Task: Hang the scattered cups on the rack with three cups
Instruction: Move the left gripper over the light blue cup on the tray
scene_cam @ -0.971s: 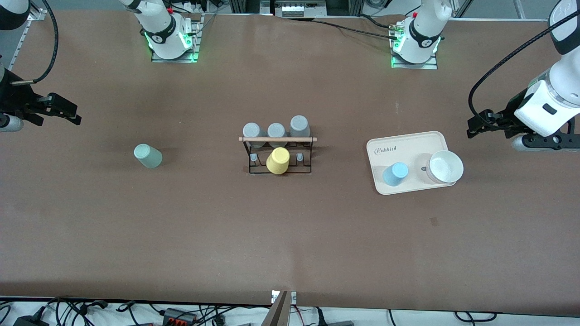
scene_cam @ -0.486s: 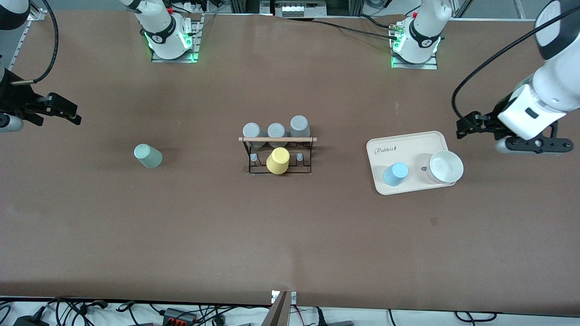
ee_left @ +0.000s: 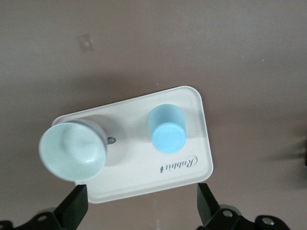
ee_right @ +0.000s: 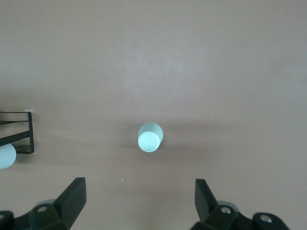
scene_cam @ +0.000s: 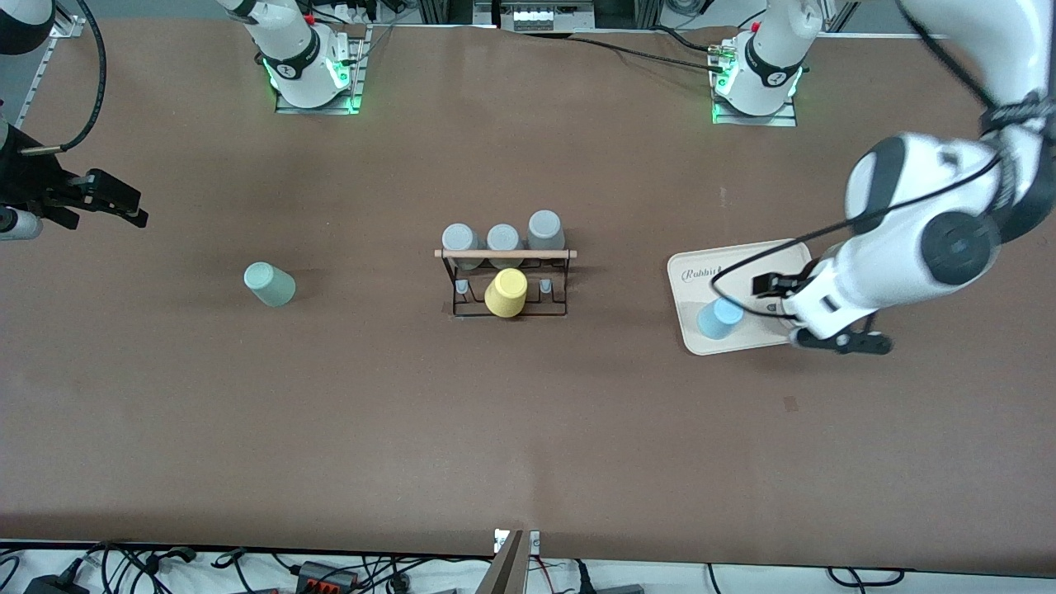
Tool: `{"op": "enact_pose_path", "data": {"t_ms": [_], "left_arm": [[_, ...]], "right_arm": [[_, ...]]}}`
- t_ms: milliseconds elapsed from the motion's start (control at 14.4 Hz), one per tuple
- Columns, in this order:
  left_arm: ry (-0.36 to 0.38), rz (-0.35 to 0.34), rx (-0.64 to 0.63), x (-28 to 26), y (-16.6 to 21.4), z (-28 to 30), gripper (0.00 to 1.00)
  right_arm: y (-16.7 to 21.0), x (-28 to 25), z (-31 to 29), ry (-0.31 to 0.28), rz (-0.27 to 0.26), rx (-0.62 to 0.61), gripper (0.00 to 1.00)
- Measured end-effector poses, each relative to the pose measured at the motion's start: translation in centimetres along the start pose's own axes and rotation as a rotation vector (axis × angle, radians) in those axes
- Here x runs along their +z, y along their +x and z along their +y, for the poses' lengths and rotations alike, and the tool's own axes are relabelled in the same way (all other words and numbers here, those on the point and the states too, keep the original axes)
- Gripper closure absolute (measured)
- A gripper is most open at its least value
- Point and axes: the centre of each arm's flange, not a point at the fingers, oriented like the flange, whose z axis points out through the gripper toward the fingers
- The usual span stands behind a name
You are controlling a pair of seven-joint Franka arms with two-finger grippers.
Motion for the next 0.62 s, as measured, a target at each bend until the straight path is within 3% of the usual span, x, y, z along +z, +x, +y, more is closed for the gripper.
{"op": "enact_pose_path", "data": {"t_ms": [208, 624], "left_arm": [[0.003, 0.006, -0.001, 5.2, 2.0, 0.3, 0.0], [0.006, -0.009, -0.008, 10.4, 2.1, 0.3, 0.0]], "right_arm": [[0.0, 0.0, 0.0, 0.0, 0.0, 0.001, 0.0], [0.1, 0.0, 0.0, 0.0, 0.003, 0.001, 0.0]]}}
